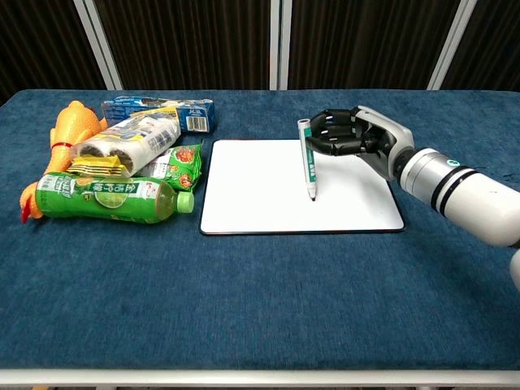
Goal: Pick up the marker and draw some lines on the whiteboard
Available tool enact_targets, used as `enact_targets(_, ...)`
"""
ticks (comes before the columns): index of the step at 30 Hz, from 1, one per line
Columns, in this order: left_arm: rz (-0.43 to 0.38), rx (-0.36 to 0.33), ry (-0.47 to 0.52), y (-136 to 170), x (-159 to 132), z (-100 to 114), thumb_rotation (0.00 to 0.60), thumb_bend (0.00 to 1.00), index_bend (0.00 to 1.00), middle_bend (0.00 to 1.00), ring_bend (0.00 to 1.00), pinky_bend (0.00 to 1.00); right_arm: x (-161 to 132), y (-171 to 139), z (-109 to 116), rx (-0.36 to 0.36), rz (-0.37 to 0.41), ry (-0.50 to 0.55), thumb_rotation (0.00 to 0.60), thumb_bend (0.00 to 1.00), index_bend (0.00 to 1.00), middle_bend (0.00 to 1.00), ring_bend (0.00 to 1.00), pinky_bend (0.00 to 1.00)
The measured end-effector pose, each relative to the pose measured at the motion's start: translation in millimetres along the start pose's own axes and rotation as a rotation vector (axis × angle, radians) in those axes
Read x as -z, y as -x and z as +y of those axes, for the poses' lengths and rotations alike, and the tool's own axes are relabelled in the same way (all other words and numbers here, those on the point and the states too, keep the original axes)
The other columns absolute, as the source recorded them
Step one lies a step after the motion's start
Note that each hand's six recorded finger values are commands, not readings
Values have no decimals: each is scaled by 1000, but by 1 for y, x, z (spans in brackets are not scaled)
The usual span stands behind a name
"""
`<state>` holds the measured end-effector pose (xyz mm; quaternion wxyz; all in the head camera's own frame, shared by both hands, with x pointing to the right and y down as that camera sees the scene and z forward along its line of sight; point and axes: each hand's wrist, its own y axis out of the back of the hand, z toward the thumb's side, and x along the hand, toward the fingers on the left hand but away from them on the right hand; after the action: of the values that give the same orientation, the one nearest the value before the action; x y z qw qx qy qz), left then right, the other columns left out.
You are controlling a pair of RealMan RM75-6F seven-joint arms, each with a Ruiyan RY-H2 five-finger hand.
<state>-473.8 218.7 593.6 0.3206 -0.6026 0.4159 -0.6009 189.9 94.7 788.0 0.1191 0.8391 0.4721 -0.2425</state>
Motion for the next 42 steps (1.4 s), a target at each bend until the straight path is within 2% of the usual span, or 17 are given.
enact_targets(4, -8, -5, 0, 0, -2, 1, 600, 32, 164, 40, 28, 12, -9, -12, -3, -33, 23, -4, 600, 500, 651, 550, 335, 210)
enact_targets(13, -1, -1, 2, 2, -2, -1, 600, 32, 163, 40, 28, 13, -15, 0, 29, 66, 16, -65, 600, 504, 651, 550, 335, 210)
enact_targets(23, 6, 1, 2, 2, 0, -1, 600, 32, 164, 40, 28, 12, -9, 18, 27, 80, -6, -113, 600, 504, 651, 550, 335, 210)
enact_targets(28, 9, 0, 5, 2, 0, -1, 600, 32, 164, 40, 28, 12, -6, 18, 20, 55, -9, -112, 600, 503, 651, 553, 342, 210)
enact_targets(37, 2, -3, 5, 1, -1, -2, 600, 32, 163, 40, 28, 12, -11, -18, -2, -81, 10, -90, 600, 519, 652, 566, 360, 210)
enact_targets(39, 2, -5, 6, 2, -1, -2, 600, 31, 164, 40, 28, 12, -17, -25, 2, -80, 24, -95, 600, 520, 652, 566, 360, 210)
enact_targets(42, 6, -6, 5, 3, -1, -1, 600, 32, 164, 40, 28, 12, -23, -25, 15, -41, 33, -113, 600, 519, 652, 566, 360, 210)
